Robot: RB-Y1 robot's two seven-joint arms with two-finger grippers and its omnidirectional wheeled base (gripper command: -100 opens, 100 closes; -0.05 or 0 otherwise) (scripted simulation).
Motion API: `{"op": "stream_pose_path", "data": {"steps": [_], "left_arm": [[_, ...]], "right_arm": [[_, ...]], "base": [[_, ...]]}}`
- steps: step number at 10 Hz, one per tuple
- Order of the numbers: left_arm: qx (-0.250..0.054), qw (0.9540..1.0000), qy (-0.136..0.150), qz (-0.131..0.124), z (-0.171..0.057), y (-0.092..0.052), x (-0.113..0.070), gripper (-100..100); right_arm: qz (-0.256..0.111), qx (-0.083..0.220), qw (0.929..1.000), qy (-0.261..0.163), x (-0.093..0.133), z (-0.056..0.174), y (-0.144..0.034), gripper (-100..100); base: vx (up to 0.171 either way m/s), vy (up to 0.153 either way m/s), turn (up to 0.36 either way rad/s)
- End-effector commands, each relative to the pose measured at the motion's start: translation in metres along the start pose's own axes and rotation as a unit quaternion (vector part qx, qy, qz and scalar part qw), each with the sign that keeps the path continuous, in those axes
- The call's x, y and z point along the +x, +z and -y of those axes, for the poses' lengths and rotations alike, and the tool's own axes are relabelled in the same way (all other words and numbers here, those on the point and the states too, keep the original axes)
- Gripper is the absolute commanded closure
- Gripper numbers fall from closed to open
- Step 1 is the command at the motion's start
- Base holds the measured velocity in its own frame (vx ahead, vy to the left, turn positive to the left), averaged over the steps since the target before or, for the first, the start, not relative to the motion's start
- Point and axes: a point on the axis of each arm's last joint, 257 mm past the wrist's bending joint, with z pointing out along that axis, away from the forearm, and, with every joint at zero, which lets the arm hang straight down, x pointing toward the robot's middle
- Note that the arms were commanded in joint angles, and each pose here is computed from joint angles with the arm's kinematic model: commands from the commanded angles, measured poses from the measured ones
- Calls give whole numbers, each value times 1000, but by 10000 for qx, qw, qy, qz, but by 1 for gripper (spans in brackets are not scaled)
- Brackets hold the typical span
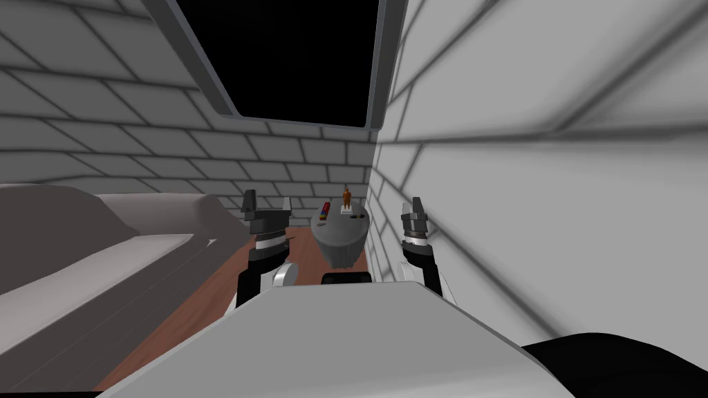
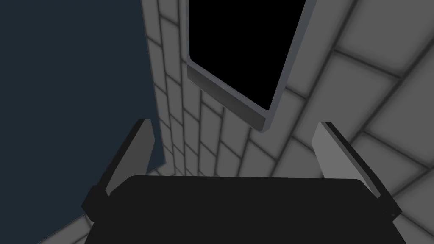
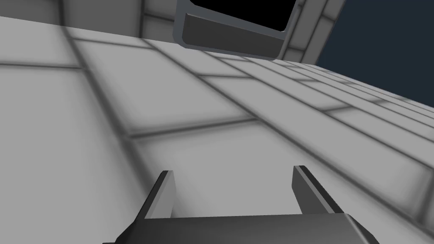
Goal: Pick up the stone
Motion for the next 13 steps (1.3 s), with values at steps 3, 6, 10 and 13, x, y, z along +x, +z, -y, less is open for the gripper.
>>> {"op": "stream_pose_path", "data": {"steps": [3,6,10,13], "left_arm": [[-507,9983,-48,-273,-33,-2,-1,-100],[-1005,9941,-122,-379,-66,-5,-9,-100],[-1902,9804,-276,-425,-125,-15,-28,-100],[-2359,9705,-319,-385,-154,-24,-40,-100]], "right_arm": [[-1,0,10000,-1,0,0,0,0],[0,0,10000,-1,0,0,0,0],[0,1,10000,-1,0,0,0,0],[0,0,10000,0,0,0,0,0]], "base": [[-15,120,-53],[-34,91,-67],[-34,91,-126],[-19,47,-98]]}}
